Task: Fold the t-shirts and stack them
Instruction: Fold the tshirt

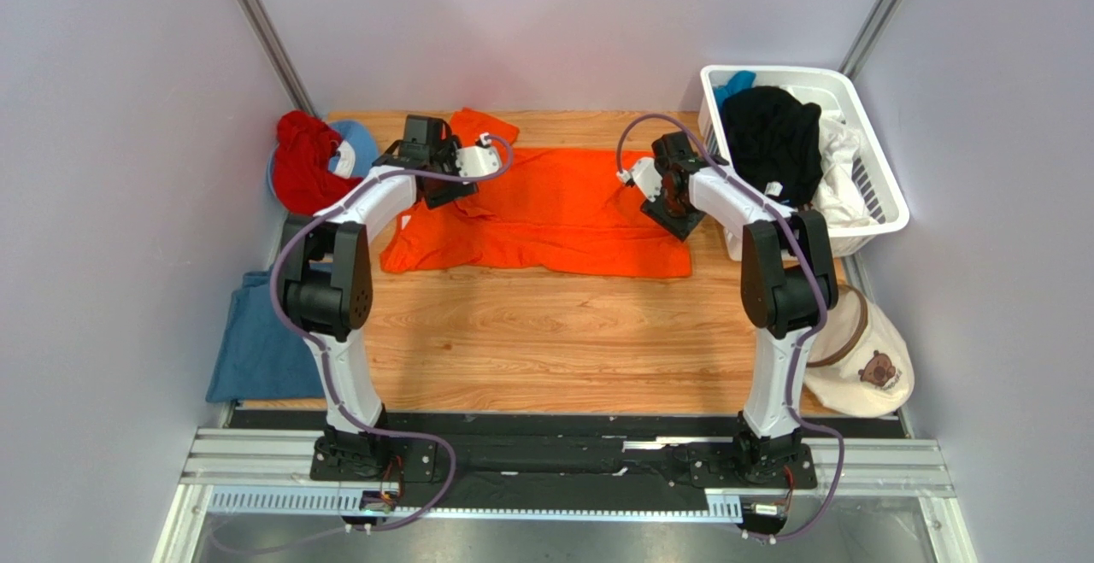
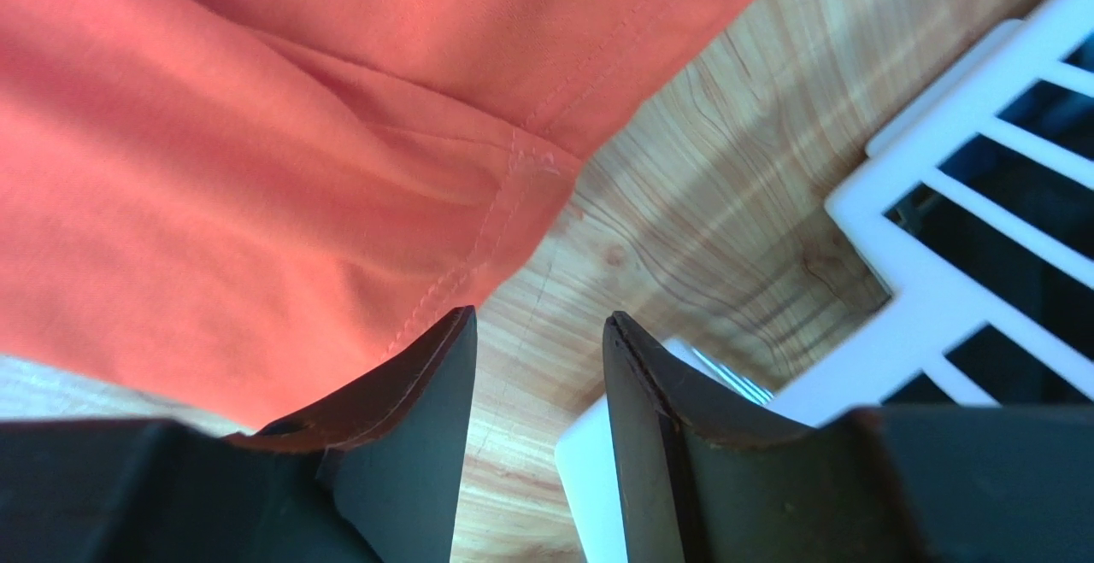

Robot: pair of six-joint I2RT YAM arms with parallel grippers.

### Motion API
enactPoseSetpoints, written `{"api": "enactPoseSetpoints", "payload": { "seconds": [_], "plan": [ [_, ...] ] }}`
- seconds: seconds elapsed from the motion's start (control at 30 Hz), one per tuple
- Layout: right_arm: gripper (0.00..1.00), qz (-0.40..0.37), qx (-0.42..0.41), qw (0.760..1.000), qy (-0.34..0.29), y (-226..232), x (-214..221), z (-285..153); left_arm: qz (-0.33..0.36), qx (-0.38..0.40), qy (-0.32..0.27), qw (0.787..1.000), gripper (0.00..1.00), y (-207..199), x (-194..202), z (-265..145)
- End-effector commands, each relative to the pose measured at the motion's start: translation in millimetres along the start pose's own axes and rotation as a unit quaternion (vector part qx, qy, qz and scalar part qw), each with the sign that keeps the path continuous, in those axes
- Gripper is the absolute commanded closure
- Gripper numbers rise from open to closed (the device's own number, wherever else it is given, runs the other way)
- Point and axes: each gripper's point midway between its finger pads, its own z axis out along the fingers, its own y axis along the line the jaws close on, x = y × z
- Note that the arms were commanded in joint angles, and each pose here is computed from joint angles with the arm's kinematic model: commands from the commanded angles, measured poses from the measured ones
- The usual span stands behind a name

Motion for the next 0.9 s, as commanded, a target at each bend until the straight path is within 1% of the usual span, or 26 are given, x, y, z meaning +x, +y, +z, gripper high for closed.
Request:
{"api": "enactPoseSetpoints", "payload": {
  "seconds": [0.0, 0.23, 0.33, 0.4, 0.5, 0.57, 0.6, 0.67, 0.7, 0.83, 0.87],
  "plan": [
    [0.54, 0.019, 0.024, 0.999, -0.044, -8, -15, -29, -0.017, 0.038, -0.058, 0.997, 0.29, -14, -29, -27],
    [0.54, 0.025, 0.030, 0.998, -0.048, -3, -5, -35, -0.030, 0.063, -0.066, 0.995, 0.28, -24, -36, -18],
    [0.53, 0.030, 0.035, 0.998, -0.048, -2, -1, -37, -0.027, 0.069, -0.063, 0.995, 0.26, -27, -38, -13],
    [0.47, 0.031, 0.035, 0.998, -0.048, -1, 1, -38, -0.026, 0.067, -0.063, 0.995, 0.25, -26, -39, -12],
    [0.45, 0.033, 0.037, 0.997, -0.051, -2, 2, -42, -0.026, 0.069, -0.064, 0.995, 0.23, -27, -42, -10],
    [0.44, 0.034, 0.039, 0.997, -0.054, -2, 1, -43, -0.025, 0.069, -0.066, 0.995, 0.17, -28, -44, -11],
    [0.43, 0.035, 0.040, 0.997, -0.054, -3, 2, -44, -0.026, 0.071, -0.066, 0.995, 0.15, -29, -44, -11],
    [0.41, 0.036, 0.040, 0.997, -0.056, -2, 1, -45, -0.025, 0.073, -0.067, 0.995, 0.13, -31, -45, -11],
    [0.38, 0.038, 0.041, 0.997, -0.058, -3, 1, -46, -0.024, 0.072, -0.068, 0.995, 0.13, -30, -46, -11],
    [0.35, 0.038, 0.048, 0.997, -0.056, -5, 3, -50, -0.021, 0.075, -0.068, 0.995, 0.12, -32, -47, -8],
    [0.25, 0.036, 0.050, 0.997, -0.055, -5, 4, -50, -0.020, 0.078, -0.067, 0.994, 0.12, -34, -46, -7]
  ]
}}
